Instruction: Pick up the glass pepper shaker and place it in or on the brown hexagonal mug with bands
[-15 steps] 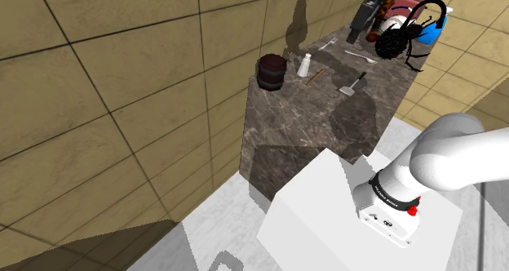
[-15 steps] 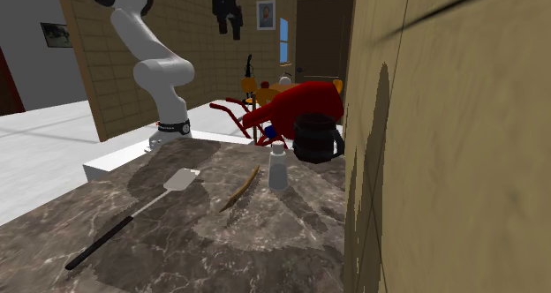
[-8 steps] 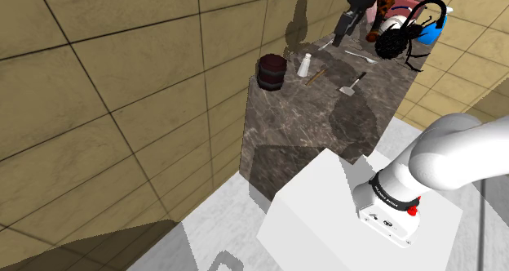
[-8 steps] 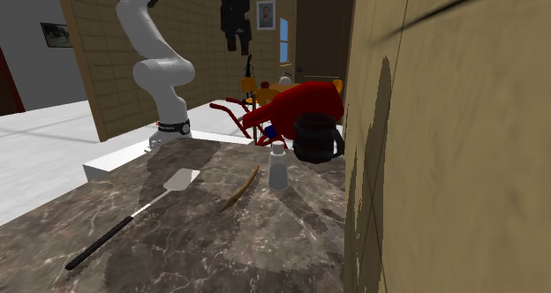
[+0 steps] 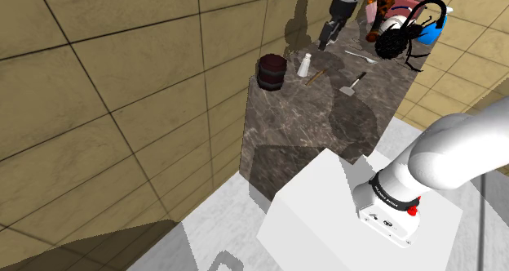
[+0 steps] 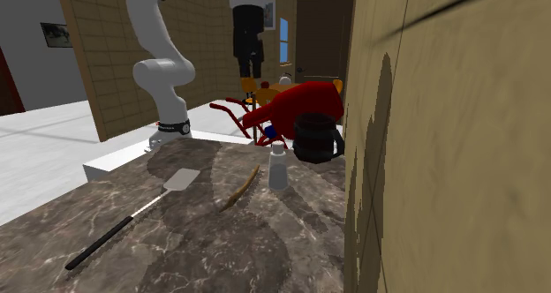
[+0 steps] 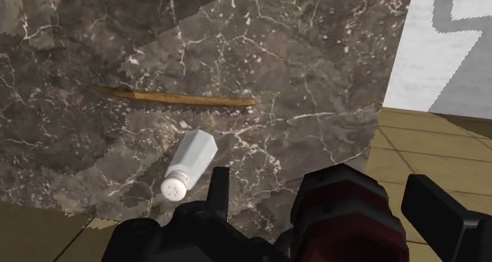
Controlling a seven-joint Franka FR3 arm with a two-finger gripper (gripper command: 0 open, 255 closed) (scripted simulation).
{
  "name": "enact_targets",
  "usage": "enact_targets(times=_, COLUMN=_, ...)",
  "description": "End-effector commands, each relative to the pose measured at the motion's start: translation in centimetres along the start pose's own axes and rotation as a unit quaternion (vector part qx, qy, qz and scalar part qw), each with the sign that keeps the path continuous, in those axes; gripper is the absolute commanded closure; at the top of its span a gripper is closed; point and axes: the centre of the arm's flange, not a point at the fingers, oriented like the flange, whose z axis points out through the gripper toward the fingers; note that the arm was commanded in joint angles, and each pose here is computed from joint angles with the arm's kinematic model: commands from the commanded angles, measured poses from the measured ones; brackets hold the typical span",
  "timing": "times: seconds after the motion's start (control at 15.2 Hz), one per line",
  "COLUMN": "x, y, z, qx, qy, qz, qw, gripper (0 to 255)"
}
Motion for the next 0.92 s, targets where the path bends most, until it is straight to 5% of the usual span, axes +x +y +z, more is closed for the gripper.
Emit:
enact_targets(times=0.0, x=1.3, y=1.2, z=2.0, qx=0.0, qy=-0.001, qz=-0.001, qw=1.0, gripper=0)
enact_targets(times=0.86, x=10.0, y=10.3, z=13.1, qx=0.002, qy=-0.006, qz=-0.005, qw=1.0, gripper=0)
